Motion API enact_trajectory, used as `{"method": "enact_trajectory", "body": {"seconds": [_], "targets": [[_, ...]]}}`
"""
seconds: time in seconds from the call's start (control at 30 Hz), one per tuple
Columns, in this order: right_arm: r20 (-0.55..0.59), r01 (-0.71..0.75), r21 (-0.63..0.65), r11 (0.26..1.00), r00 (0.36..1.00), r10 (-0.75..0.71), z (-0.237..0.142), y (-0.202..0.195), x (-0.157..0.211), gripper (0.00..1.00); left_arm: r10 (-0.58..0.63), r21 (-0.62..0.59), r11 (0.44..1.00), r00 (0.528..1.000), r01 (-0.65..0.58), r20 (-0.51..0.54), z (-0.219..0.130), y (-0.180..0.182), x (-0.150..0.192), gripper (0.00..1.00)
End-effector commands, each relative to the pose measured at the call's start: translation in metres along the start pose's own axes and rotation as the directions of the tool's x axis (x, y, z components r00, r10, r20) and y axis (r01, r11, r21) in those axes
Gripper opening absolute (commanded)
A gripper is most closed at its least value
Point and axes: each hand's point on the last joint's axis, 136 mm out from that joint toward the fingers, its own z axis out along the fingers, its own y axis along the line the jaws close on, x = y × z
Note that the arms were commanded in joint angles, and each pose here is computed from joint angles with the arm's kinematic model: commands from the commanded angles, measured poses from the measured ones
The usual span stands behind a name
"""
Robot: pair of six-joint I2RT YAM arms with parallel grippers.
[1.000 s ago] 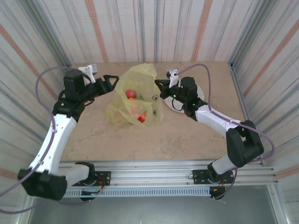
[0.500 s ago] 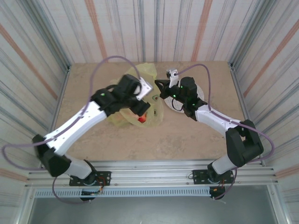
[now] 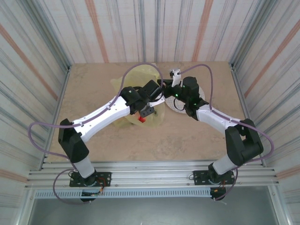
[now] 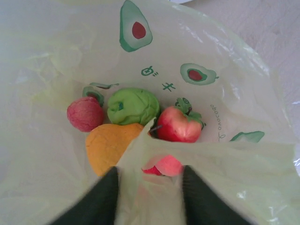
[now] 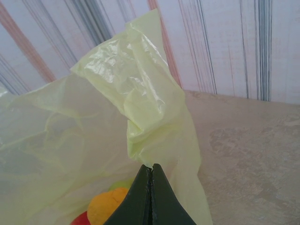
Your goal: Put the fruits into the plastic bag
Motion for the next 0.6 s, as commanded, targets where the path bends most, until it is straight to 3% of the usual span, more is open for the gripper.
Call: {"method": "enact_trajectory", "body": {"seconds": [0.0, 0.1, 0.2, 0.3, 0.4, 0.5, 0.57], "targets": [[0.002, -0.037, -0.016, 0.999, 0.999, 0.037, 0.001, -0.002, 0.002, 0.0, -0.047, 0.013, 0.999, 0.998, 0.047, 0.049, -0.016, 0.006, -0.011, 0.18], [0.016, -0.045, -0.014, 0.999, 0.999, 0.045, 0.0, -0.002, -0.004, 0.0, -0.113, 0.017, 0.994, 0.981, 0.111, 0.156, -0.036, 0.014, -0.025, 0.0], [0.049, -0.071, -0.007, 0.997, 0.996, 0.071, -0.003, -0.002, -0.018, 0.0, -0.184, -0.005, 0.981, 0.927, 0.196, 0.326, -0.07, 0.032, -0.039, 0.0], [0.106, -0.12, -0.015, 0.993, 0.987, 0.12, -0.009, 0.001, -0.043, 0.0, -0.274, -0.005, 0.946, 0.808, 0.324, 0.522, -0.114, 0.056, -0.044, 0.0], [0.176, -0.147, -0.041, 0.988, 0.973, 0.152, -0.014, 0.01, -0.076, 0.0, -0.405, 0.076, 0.868, 0.611, 0.49, 0.68, -0.158, 0.091, -0.031, 0.0], [0.247, -0.154, -0.067, 0.986, 0.955, 0.166, -0.02, 0.021, -0.11, 0.0, -0.561, 0.216, 0.722, 0.374, 0.657, 0.738, -0.185, 0.132, 0.001, 0.0], [0.296, -0.148, -0.079, 0.986, 0.941, 0.165, -0.024, 0.027, -0.132, 0.0, -0.626, 0.284, 0.625, 0.249, 0.727, 0.739, -0.19, 0.154, 0.024, 0.0]]}}
